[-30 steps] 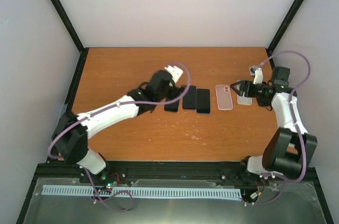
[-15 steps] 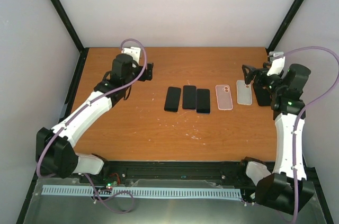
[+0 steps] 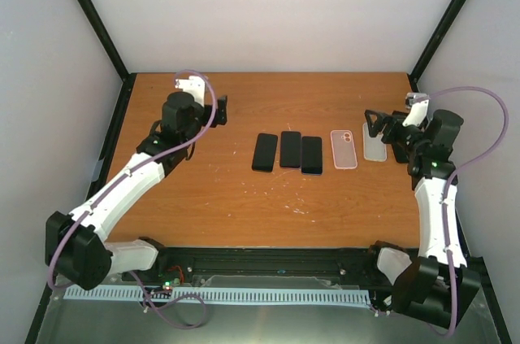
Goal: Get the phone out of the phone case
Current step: Reset both arms
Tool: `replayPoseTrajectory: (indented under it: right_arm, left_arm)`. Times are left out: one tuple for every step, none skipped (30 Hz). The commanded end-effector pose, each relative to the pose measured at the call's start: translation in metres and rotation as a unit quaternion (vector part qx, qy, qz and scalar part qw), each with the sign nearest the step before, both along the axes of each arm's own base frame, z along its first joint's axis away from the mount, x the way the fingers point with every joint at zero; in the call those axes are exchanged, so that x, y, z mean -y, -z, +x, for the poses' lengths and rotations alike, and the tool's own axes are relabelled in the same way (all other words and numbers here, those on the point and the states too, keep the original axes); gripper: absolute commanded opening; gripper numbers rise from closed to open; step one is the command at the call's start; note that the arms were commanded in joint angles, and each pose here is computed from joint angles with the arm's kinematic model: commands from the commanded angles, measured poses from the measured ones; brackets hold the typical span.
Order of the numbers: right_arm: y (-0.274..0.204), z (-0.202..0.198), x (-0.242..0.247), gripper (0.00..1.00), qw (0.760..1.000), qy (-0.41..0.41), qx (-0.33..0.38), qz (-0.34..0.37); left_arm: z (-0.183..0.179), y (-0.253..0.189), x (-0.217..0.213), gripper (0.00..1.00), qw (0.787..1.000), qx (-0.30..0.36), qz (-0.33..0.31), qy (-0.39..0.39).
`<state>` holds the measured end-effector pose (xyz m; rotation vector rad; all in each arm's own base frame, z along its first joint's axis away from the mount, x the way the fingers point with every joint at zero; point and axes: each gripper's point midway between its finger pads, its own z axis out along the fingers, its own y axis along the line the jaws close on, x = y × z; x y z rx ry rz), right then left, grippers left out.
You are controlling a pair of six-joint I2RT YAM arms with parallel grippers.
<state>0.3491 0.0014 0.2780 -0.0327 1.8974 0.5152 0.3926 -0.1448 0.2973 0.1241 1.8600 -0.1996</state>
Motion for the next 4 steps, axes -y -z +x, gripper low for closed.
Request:
replayPoseTrajectory:
  right_arm:
    - [-0.0125,-0.0037,-0.0013,1.0,1.0,-0.001,0.026,-0.001]
    - [-0.0132,-0.0039,-0.0012,1.0,1.0,-0.001,0.027,-0.002]
    - [-0.0129,-0.0043,-0.0012,1.0,1.0,0.0,0.026,-0.002]
    - [-0.0135,-0.0046,-0.0008,1.0,1.0,0.001,0.027,-0.004]
  left_arm:
    - [0.0007,-0.0185,-0.0064,0.99,0.999,0.027,-0.013,-0.012]
    - [0.0011,-0.0181,-0.0061,1.0,1.0,0.026,-0.014,-0.011]
    - [0.0012,-0.0175,-0.0061,0.99,1.0,0.025,-0.014,-0.012]
    - [0.0015,-0.017,-0.0058,0.99,1.0,0.025,-0.014,-0.011]
